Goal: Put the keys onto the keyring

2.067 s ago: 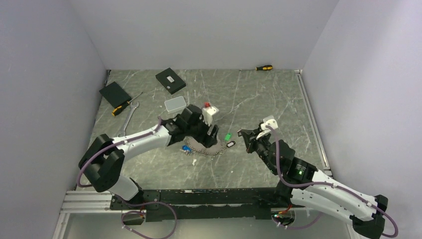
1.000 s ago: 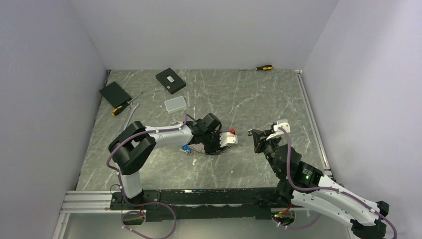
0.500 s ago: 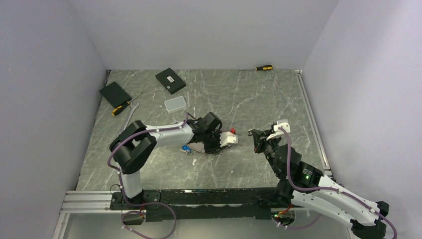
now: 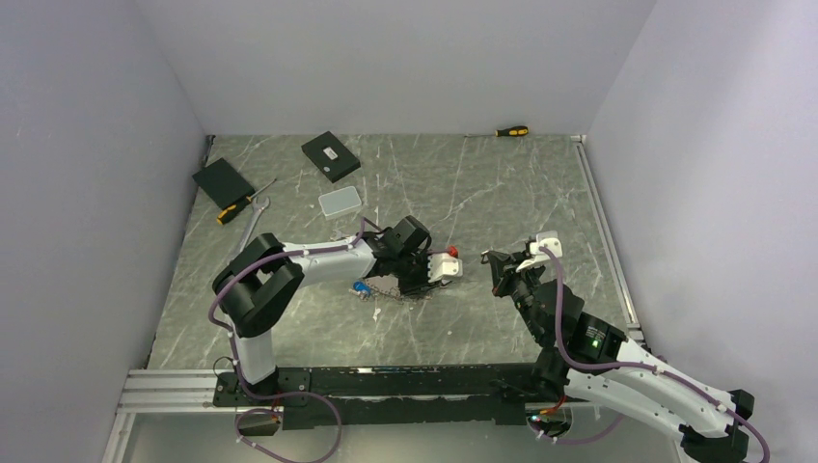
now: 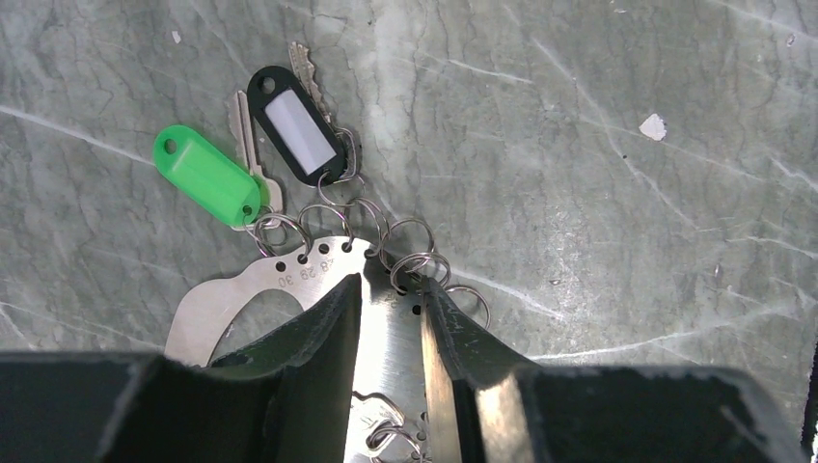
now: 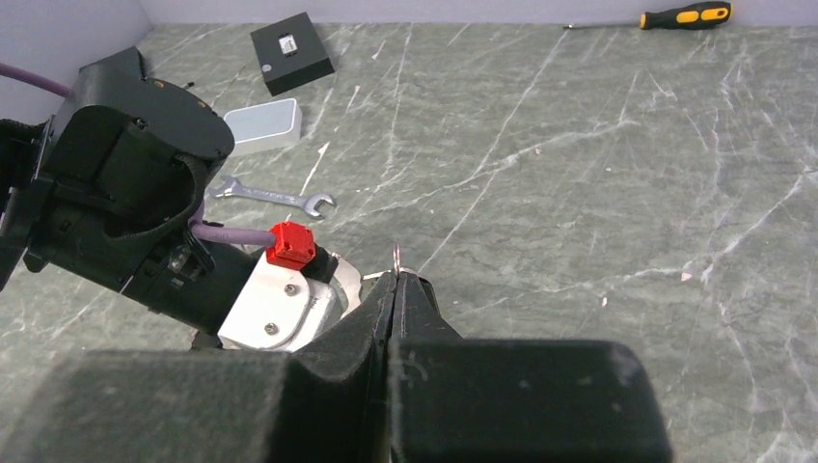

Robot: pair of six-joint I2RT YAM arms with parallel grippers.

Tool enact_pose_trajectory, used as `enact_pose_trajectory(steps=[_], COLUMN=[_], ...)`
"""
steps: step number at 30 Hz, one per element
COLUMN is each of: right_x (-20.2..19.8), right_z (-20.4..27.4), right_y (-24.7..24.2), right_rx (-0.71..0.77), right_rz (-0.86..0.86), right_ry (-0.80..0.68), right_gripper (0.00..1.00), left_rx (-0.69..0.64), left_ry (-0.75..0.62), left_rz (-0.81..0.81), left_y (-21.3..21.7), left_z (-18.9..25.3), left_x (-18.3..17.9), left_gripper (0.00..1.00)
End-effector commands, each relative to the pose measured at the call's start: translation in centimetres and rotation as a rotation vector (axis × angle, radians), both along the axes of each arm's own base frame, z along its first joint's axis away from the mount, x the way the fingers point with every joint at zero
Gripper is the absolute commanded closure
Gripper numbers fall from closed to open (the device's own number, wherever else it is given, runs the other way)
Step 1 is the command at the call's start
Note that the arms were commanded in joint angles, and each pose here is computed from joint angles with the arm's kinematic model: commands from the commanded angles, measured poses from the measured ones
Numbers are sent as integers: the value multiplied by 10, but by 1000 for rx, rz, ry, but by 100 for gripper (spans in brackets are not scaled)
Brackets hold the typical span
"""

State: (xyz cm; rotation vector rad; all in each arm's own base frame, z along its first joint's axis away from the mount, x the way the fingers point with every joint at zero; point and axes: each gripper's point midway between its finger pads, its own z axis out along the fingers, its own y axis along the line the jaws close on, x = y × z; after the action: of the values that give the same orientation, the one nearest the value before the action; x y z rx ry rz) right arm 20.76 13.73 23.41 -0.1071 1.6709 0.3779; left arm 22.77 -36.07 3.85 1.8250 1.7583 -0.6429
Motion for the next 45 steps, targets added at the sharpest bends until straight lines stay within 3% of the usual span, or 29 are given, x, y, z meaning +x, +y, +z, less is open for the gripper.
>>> enact_pose_trajectory(steps=[1,25,30,35,45], right_x=[1,1,1,1,2], right_z=[5,5,5,4,4], right_y=[1,3,3,3,3], right_rx=[18,17,15,14,12], right_rz=[1,4,5,4,3], right_ry=[-12,-15,-14,-14,-9], right_gripper=[100,100,100,100,100], left_rx=[-66,-63,-49,-50,-99], left_ry=[-4,6,5,1,13], left_rz=[-25,-30,-27,-33,-38], left_y=[-16,-24,-20,-19,-20], left_z=[14,4,0,1,27], left_x=[2,-1,-1,-3,-11], left_gripper=[67,69,81,100,100])
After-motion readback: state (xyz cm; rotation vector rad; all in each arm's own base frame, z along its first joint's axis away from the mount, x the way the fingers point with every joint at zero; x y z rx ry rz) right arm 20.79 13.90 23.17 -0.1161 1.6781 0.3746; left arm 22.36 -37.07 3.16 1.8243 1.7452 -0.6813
